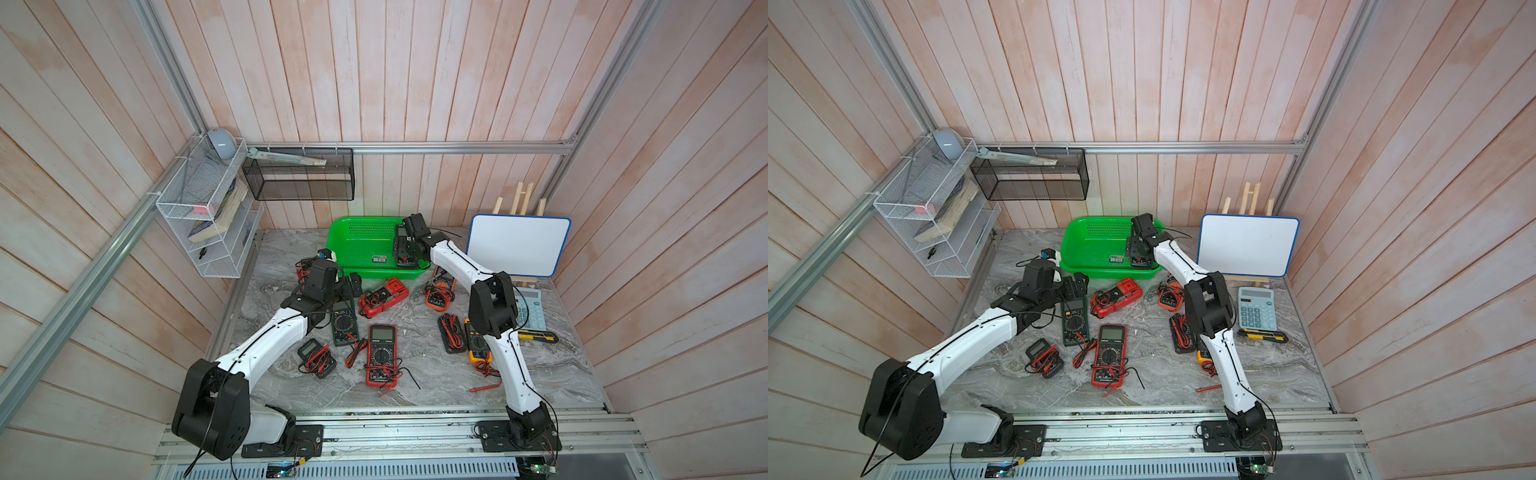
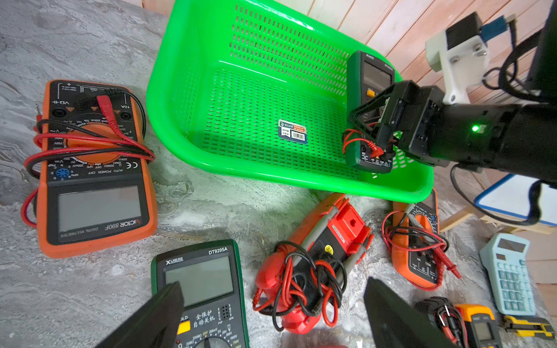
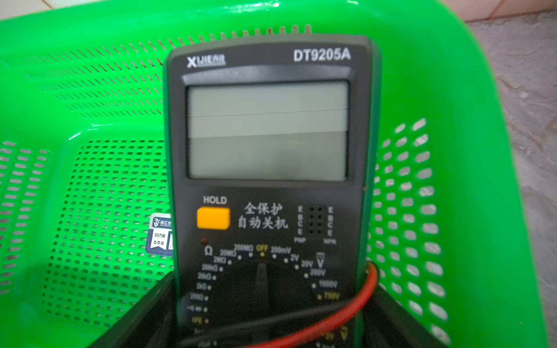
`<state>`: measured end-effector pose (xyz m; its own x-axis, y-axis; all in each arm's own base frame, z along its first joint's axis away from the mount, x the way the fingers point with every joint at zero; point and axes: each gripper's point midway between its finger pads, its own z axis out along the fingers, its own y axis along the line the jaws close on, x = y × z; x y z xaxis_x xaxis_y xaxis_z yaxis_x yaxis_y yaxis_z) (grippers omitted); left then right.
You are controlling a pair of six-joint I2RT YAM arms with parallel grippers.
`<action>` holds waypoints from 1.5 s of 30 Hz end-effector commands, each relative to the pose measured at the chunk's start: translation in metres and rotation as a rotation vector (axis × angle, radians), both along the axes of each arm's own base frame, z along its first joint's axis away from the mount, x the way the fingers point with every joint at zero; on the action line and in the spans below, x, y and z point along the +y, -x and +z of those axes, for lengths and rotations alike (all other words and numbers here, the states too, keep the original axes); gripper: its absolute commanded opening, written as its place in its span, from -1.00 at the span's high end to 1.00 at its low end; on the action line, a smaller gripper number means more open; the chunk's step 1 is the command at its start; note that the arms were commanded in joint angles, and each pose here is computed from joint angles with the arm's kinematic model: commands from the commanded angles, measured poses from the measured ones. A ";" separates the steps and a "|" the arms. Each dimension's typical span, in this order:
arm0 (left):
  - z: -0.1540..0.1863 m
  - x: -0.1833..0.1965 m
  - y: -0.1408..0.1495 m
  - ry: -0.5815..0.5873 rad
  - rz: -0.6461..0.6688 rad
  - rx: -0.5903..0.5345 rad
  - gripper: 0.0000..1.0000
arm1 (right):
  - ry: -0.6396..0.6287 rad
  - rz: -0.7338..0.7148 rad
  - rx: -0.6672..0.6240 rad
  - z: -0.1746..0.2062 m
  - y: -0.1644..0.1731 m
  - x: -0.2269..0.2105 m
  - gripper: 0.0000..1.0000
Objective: Put the multimeter into the basket
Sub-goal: Place the multimeter in the basket.
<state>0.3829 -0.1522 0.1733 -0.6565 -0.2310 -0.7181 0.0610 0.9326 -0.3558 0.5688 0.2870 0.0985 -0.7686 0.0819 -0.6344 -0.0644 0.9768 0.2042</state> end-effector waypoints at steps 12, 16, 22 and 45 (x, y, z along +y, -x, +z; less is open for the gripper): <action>-0.009 -0.005 -0.011 0.003 -0.004 0.013 -0.99 | -0.007 -0.063 -0.027 0.008 -0.015 -0.011 -0.88; -0.012 -0.005 -0.012 0.007 -0.005 0.012 -0.99 | -0.019 -0.054 -0.049 0.025 -0.014 -0.010 -0.89; -0.009 -0.007 -0.015 0.003 -0.018 -0.012 -0.99 | -0.068 -0.030 -0.099 0.066 -0.009 -0.005 -0.89; -0.046 -0.074 -0.030 -0.067 -0.378 -0.006 -0.99 | -0.424 0.059 -0.032 0.059 0.190 -0.036 -0.88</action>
<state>0.4123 -0.2101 0.1236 -0.7054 -0.0091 -0.7088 0.3199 0.8882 -0.3298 0.3813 0.2457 0.1414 -0.7868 0.2237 -0.5752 -0.1178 0.8604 0.4958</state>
